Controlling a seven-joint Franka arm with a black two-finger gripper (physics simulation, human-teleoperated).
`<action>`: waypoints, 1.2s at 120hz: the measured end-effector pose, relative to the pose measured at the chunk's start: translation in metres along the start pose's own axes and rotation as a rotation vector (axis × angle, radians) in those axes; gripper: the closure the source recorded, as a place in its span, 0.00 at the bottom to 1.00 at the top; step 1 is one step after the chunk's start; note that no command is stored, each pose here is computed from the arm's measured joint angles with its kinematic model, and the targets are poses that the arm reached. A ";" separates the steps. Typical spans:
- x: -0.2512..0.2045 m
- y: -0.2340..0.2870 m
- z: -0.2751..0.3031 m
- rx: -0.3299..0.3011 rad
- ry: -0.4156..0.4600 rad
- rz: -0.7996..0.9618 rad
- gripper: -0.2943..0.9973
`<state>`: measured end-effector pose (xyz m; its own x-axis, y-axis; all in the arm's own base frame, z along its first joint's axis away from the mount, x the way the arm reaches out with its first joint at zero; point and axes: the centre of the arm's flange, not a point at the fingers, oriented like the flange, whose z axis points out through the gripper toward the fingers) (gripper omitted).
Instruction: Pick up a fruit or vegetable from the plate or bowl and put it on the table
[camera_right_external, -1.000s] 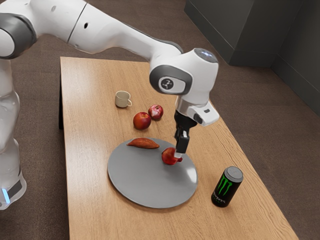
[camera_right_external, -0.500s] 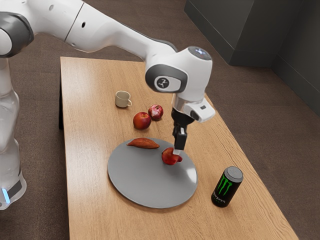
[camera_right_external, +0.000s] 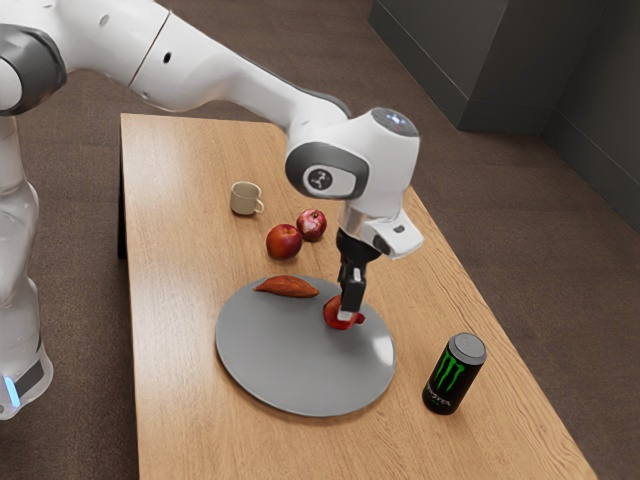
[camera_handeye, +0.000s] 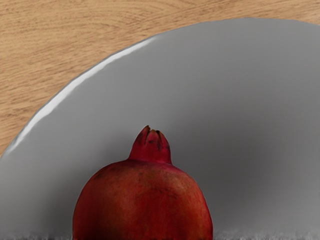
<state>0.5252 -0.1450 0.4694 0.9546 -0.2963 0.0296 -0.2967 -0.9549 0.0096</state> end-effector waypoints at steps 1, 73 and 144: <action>0.000 0.000 0.000 0.000 -0.001 0.000 0.23; 0.006 -0.012 0.033 -0.005 -0.022 -0.019 0.50; 0.033 -0.135 -0.070 0.007 0.053 -0.216 0.57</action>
<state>0.5951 -0.0248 0.5393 0.9933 -0.0838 0.0798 -0.0852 -0.9963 0.0145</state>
